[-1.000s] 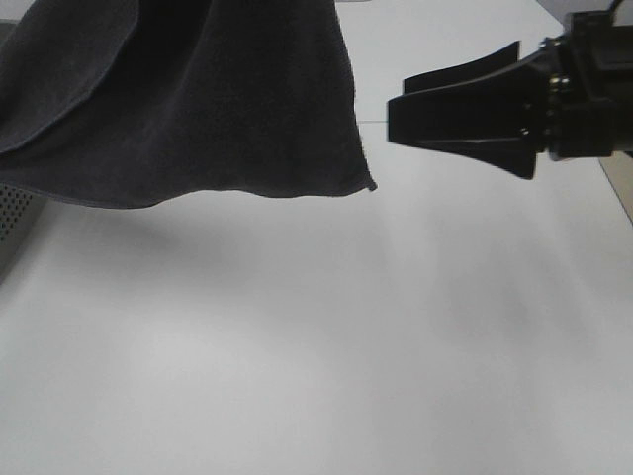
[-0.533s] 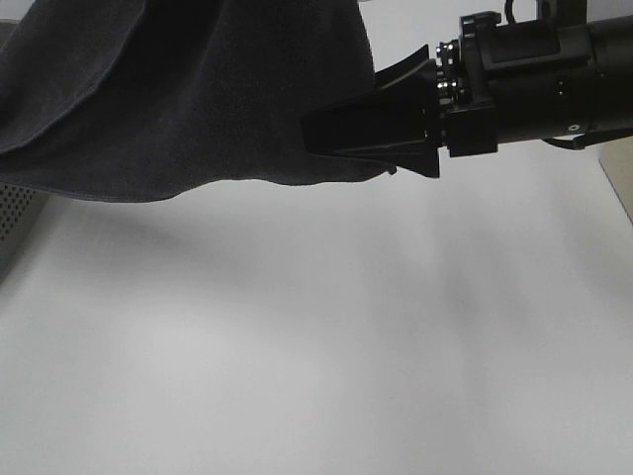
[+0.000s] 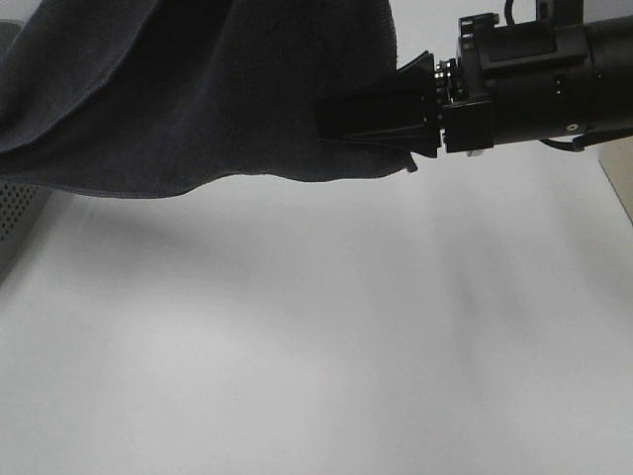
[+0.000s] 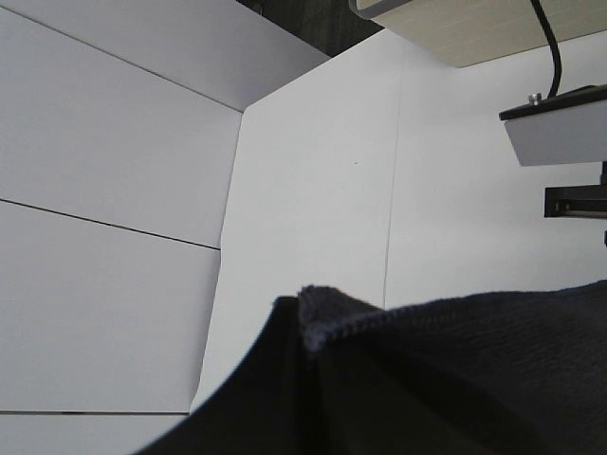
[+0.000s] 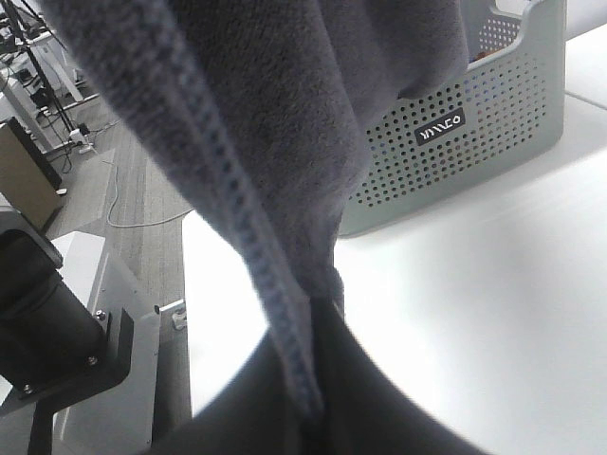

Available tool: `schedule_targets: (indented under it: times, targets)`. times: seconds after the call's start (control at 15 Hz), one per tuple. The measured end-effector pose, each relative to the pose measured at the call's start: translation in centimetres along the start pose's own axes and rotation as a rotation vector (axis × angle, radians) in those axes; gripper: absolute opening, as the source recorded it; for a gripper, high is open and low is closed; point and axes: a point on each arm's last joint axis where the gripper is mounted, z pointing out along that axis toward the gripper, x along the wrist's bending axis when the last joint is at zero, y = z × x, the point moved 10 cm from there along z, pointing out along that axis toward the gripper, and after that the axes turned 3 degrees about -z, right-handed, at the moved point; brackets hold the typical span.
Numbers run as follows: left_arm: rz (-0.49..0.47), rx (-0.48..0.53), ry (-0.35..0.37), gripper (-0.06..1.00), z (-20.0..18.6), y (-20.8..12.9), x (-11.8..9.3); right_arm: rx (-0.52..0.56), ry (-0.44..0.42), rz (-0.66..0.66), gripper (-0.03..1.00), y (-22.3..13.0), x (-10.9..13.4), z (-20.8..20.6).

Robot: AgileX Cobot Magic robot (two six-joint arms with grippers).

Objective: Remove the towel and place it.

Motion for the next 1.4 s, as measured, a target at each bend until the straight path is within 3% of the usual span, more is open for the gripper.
schedule_targets:
  times: [0.2, 0.33, 0.47, 0.67, 0.73, 0.93, 1.13, 1.4]
  targets:
    - [0.000, 0.006, -0.005, 0.00, 0.0, -0.1, -0.1, 0.000, -0.002, 0.019, 0.02, 0.0, 0.0, 0.0]
    - [0.000, 0.006, -0.005, 0.00, 0.0, -0.1, -0.1, 0.017, -0.038, 0.114, 0.02, -0.3, -0.7, 0.0]
    - [-0.005, 0.007, -0.006, 0.00, 0.0, -0.1, -0.1, 0.092, -0.081, 0.173, 0.02, -0.4, -1.4, -0.4]
    - [-0.034, -0.037, 0.030, 0.00, 0.0, 0.7, 0.6, 0.240, -0.156, 0.165, 0.02, 3.0, -1.9, -2.6]
    - [-0.039, -0.087, 0.070, 0.00, -0.1, 1.6, 1.4, 0.325, -0.197, 0.176, 0.02, 4.7, -1.8, -4.1]
    - [-0.053, -0.179, 0.166, 0.00, -0.4, 2.8, 3.6, 0.370, -0.401, 0.103, 0.02, 10.9, -2.6, -8.8]
    - [-0.135, -0.253, 0.226, 0.00, -0.6, 2.8, 5.9, 0.299, -0.643, 0.010, 0.02, 16.8, -4.0, -13.3]
    - [-0.266, -0.303, 0.279, 0.00, -0.4, 0.9, 8.8, 0.215, -0.814, -0.037, 0.02, 20.7, -6.8, -15.3]
